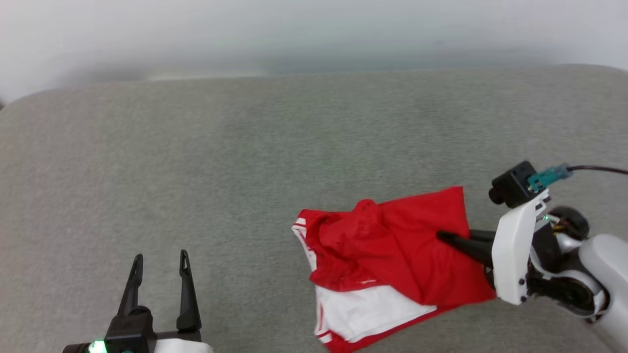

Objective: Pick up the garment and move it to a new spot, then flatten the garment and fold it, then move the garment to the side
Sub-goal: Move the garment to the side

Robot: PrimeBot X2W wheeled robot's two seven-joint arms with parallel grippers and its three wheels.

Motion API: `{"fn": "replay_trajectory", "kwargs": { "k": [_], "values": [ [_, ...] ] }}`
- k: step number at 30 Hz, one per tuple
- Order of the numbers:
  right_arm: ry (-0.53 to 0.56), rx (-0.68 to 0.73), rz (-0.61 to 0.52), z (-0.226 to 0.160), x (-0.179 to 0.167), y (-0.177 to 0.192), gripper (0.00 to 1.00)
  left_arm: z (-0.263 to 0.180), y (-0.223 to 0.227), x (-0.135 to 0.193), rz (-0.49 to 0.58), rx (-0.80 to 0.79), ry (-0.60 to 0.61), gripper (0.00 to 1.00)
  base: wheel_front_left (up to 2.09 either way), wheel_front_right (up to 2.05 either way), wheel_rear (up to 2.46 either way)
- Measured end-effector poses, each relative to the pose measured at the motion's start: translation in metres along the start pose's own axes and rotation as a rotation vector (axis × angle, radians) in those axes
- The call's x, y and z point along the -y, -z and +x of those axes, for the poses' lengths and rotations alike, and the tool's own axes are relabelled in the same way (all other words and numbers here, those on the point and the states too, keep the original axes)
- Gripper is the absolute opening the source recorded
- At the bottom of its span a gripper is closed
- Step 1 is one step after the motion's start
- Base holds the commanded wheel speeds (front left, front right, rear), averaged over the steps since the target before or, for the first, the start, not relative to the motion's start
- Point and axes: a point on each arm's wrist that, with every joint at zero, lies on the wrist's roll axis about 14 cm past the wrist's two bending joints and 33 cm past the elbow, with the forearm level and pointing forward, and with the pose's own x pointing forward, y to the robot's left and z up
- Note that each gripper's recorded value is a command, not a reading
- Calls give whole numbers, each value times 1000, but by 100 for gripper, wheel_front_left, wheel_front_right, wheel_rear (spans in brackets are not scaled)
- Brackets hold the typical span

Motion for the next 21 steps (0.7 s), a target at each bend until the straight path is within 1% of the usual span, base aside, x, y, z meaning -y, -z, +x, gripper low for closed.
{"fn": "replay_trajectory", "kwargs": {
  "k": [4, 7, 9, 12, 16, 21],
  "values": [
    [57, 59, -123, -35, 5, -23, 0, 3, -4, 13, -13, 15, 38, 100, 0, 0, 0],
    [116, 97, -191, -62, 14, -36, 0, 9, -7, 23, -25, 25, 62, 100, 0, 0, 0],
    [157, 109, -219, -78, 21, -40, 0, 15, -7, 34, -31, 30, 91, 100, 0, 0, 0],
    [224, 113, -228, -99, 37, -40, 0, 24, -7, 49, -41, 35, 135, 100, 0, 0, 0],
    [329, 88, -213, -115, 71, -35, 0, 41, -3, 67, -45, 37, 183, 100, 0, 0, 0],
    [520, 21, -201, -138, 138, -26, 0, 61, 11, 84, -36, 26, 239, 100, 0, 0, 0]
  ]
}}
